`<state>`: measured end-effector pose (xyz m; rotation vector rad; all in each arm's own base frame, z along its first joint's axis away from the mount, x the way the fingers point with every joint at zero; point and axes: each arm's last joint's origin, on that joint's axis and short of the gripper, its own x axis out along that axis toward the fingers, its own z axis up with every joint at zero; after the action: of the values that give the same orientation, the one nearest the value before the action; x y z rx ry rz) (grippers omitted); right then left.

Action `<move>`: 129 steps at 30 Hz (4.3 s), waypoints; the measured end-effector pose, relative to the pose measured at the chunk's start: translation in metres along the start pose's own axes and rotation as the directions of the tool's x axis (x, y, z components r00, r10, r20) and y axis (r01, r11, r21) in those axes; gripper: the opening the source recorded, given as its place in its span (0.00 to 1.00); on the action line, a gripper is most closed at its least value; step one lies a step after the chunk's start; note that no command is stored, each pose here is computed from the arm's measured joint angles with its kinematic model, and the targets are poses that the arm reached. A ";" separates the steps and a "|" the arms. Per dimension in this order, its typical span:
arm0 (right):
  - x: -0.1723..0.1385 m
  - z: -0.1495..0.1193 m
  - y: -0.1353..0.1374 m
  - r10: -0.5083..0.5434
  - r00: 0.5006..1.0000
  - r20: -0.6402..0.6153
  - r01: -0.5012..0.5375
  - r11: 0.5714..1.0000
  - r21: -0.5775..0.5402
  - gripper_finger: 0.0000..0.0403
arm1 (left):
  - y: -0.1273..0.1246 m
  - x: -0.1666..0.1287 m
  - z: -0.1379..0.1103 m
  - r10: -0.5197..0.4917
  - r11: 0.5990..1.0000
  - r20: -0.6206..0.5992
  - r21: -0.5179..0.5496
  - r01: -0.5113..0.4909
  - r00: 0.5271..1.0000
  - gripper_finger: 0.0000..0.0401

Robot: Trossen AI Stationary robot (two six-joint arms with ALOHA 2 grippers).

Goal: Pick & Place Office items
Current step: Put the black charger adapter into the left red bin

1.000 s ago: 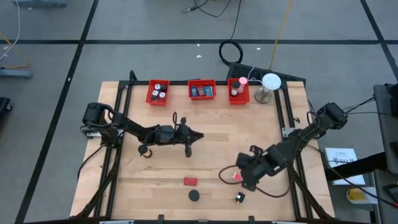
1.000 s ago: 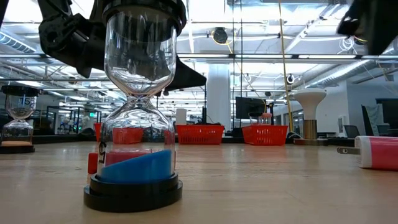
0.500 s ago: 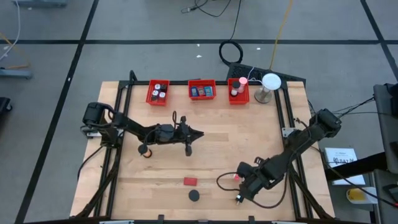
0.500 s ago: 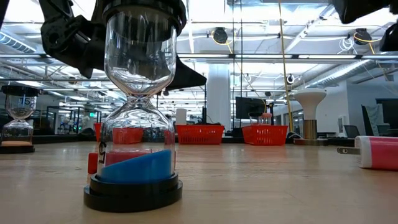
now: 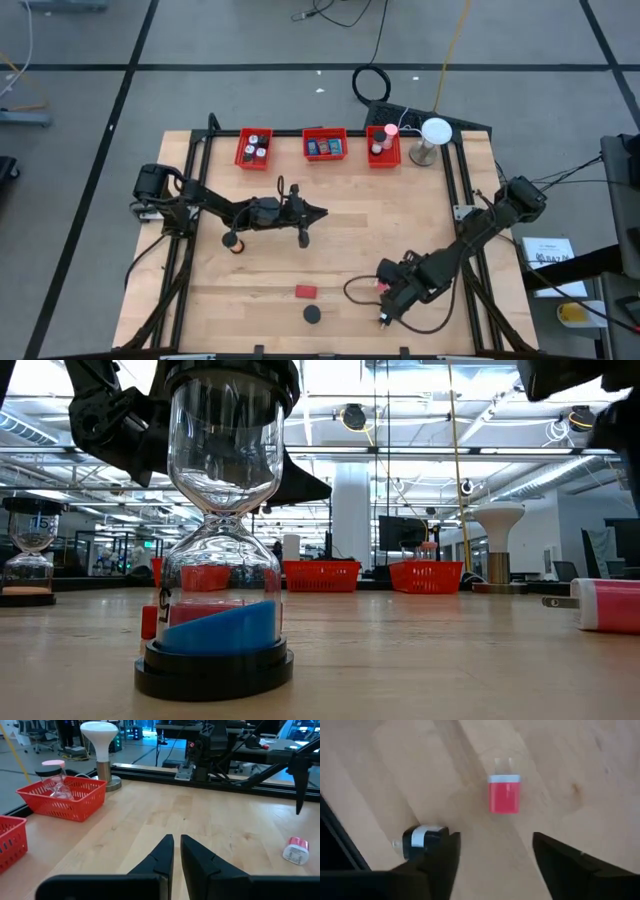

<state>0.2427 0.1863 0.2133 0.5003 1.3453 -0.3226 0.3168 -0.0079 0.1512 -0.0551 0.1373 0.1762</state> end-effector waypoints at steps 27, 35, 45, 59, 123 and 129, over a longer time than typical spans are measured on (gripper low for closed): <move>0.052 -0.029 0.041 0.121 0.990 -0.077 -0.122 0.438 -0.891 0.64 | 0.000 0.000 0.000 0.000 1.000 -0.004 0.022 0.001 1.000 0.09; 0.052 -0.027 0.043 0.115 0.993 0.027 -0.026 0.439 -0.898 0.48 | 0.000 0.000 0.000 0.000 1.000 -0.004 0.024 0.001 1.000 0.09; 0.051 -0.024 0.048 0.171 0.984 0.049 -0.039 0.478 -0.877 0.34 | 0.000 0.000 0.000 0.000 1.000 -0.004 0.024 0.001 1.000 0.09; 0.052 -0.019 0.045 0.147 0.987 0.065 0.023 0.273 -0.962 0.66 | 0.000 0.000 -0.002 -0.001 0.999 -0.018 0.051 0.001 1.000 0.09; 0.025 0.071 0.031 0.265 0.714 0.648 0.233 0.783 -0.577 0.34 | -0.036 -0.080 0.003 -0.020 0.993 0.023 -0.118 0.023 1.000 0.09; 0.059 0.143 -0.051 0.432 0.501 0.750 0.113 0.826 -0.552 0.34 | -0.023 -0.103 -0.014 0.051 0.992 -0.011 -0.113 -0.052 0.999 0.09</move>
<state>0.3497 0.0728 0.1675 -0.0633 0.3195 0.0210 0.2182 -0.0490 0.1529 -0.1649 0.1370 0.2352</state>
